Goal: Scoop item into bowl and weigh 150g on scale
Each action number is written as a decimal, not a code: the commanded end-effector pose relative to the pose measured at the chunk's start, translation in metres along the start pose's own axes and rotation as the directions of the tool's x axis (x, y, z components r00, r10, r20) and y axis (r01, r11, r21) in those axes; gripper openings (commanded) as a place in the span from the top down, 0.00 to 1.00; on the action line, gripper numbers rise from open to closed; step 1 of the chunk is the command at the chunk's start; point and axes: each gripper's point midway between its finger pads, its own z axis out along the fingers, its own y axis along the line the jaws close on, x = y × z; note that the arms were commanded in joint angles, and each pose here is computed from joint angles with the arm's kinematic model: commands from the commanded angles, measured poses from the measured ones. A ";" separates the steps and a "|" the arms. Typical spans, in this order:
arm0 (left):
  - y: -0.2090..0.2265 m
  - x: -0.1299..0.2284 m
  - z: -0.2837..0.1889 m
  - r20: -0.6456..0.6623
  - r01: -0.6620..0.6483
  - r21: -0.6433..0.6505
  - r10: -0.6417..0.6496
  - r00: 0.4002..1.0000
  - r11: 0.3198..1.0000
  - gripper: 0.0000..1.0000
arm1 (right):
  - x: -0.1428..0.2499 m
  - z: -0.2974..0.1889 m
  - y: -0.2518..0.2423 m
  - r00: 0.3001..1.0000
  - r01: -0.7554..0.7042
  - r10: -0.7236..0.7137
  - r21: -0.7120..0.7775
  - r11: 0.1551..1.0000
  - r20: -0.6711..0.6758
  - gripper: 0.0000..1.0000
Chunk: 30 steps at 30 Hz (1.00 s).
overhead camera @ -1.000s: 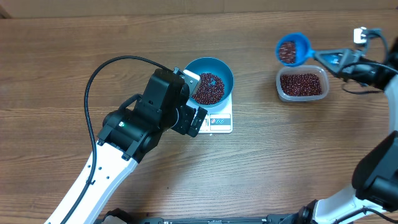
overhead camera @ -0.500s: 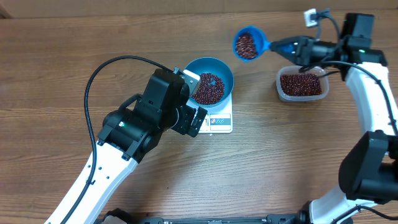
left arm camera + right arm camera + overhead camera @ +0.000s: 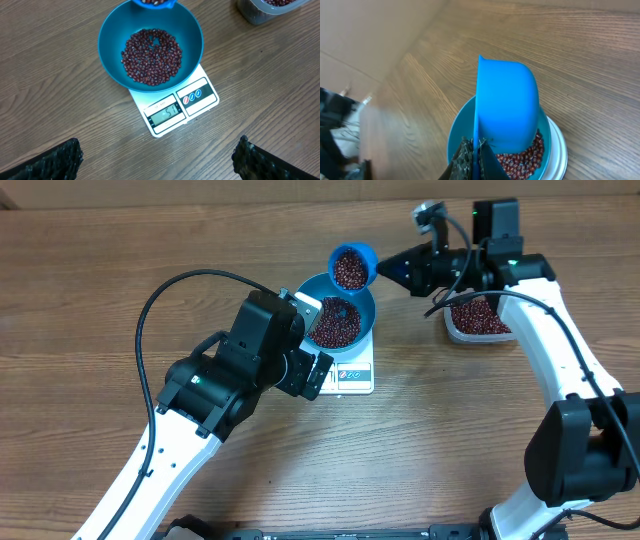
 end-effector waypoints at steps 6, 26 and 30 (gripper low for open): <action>0.000 -0.007 -0.007 0.029 -0.008 0.005 0.008 1.000 1.000 0.00 | -0.005 0.012 -0.001 0.987 0.158 -0.151 0.156 0.975 -0.058 0.96; 0.000 -0.007 -0.007 0.029 -0.008 0.005 0.008 1.000 1.000 0.01 | -0.011 0.004 0.030 0.897 0.441 -0.393 0.346 0.828 -0.203 0.96; 0.000 -0.007 -0.007 0.029 -0.008 0.005 0.008 1.000 1.000 0.00 | -0.013 0.003 0.035 0.884 0.468 -0.415 0.365 0.805 -0.216 0.96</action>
